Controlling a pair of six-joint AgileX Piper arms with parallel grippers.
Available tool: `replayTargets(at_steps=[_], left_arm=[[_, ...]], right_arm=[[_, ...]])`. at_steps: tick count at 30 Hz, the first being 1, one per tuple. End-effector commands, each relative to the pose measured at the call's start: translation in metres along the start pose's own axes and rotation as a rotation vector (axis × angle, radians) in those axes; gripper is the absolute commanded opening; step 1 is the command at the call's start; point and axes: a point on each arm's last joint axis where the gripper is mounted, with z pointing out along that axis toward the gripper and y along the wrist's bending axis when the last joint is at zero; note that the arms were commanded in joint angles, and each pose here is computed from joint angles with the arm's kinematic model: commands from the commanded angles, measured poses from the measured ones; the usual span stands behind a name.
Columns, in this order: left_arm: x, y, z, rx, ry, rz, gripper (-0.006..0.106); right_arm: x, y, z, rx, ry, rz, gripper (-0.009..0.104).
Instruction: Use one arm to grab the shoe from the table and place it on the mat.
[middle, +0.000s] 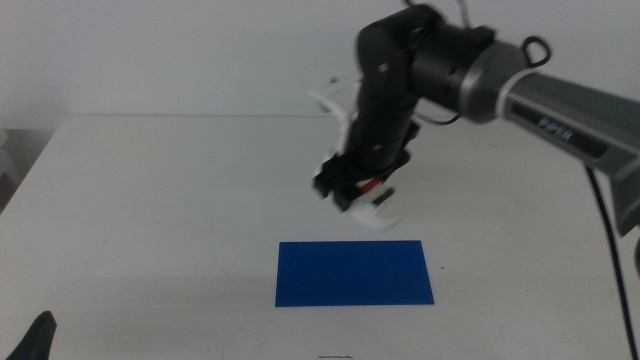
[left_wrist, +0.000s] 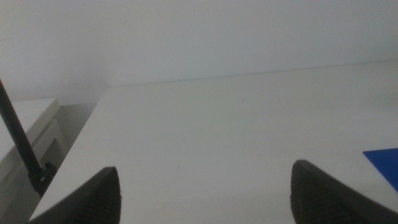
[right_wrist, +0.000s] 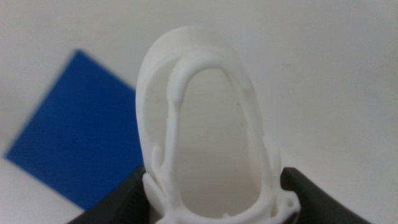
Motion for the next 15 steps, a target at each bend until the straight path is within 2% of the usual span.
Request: replayTargets(at_steps=[1,6,11,15], left_arm=[[-0.01,0.0,-0.002,-0.001,-0.106,-0.023,0.094],[-0.01,0.0,-0.002,-0.001,-0.106,-0.023,0.094],[-0.01,0.0,-0.002,-0.001,-0.106,-0.023,0.094],[-0.01,0.0,-0.002,-0.001,-0.106,-0.023,0.094]], right_arm=[[-0.005,0.01,-0.032,0.022,-0.09,-0.003,-0.001],[-0.005,0.019,-0.025,0.004,-0.074,0.008,-0.001],[0.0,0.02,-0.024,-0.013,-0.012,0.109,-0.001],[0.007,0.02,-0.024,-0.01,0.061,0.244,-0.001]])
